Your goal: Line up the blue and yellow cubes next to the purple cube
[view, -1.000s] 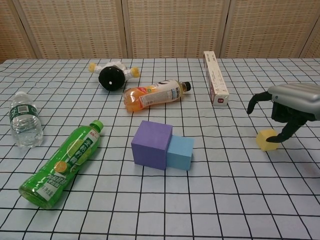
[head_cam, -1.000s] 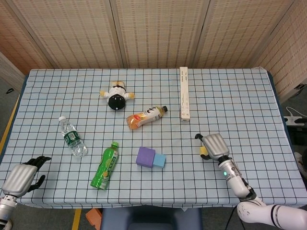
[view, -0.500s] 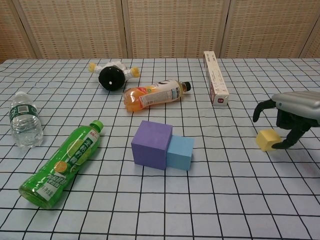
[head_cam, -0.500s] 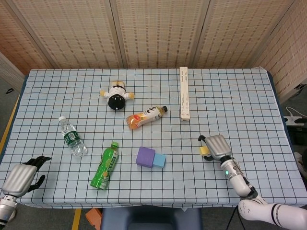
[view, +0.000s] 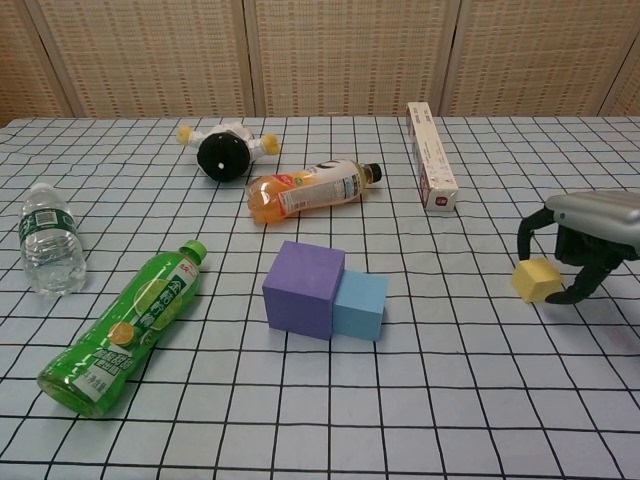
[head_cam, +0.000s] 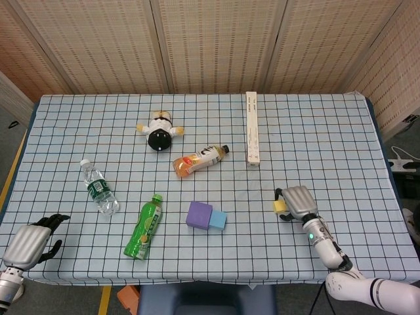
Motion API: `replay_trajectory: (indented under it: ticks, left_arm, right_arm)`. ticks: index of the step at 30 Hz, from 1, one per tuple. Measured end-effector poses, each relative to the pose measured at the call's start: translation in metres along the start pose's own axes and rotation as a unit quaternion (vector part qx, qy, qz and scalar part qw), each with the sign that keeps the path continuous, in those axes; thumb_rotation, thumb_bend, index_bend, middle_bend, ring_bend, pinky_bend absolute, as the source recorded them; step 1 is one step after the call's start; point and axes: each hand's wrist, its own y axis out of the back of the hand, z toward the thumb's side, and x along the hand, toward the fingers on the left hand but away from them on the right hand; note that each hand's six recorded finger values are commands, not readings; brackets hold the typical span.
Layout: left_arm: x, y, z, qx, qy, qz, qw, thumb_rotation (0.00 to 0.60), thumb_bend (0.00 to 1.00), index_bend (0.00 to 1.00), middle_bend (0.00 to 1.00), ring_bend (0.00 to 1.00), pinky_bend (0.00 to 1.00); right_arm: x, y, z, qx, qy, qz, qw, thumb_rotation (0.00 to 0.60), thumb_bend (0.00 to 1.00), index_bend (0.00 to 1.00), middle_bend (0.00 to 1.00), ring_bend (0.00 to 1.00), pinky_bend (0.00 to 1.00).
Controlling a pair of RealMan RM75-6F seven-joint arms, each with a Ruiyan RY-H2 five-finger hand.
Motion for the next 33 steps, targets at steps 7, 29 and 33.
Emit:
replay_trajectory:
  ticks: [7,29,33]
  left_arm:
    - [0.000,0.000,0.000,0.001,0.000,0.000,1.0000,0.600,0.44,0.23,0.23,0.31,0.53]
    - [0.000,0.000,0.001,0.003,-0.002,-0.001,1.0000,0.600,0.44,0.23,0.23,0.31,0.53]
    - [0.000,0.000,0.001,0.002,-0.002,-0.002,1.0000,0.600,0.44,0.23,0.23,0.31,0.53]
  right_arm:
    - [0.001,0.000,0.001,-0.006,0.001,-0.005,1.0000,0.600,0.18,0.51,0.97,0.89,1.00]
    - [0.007,0.005,0.064,-0.085,0.078,0.012,0.9932,0.600,0.24,0.54,0.98,0.90,1.00]
    - [0.007,0.001,0.078,-0.091,0.085,0.022,0.9920,0.600,0.24,0.54,0.98,0.90,1.00]
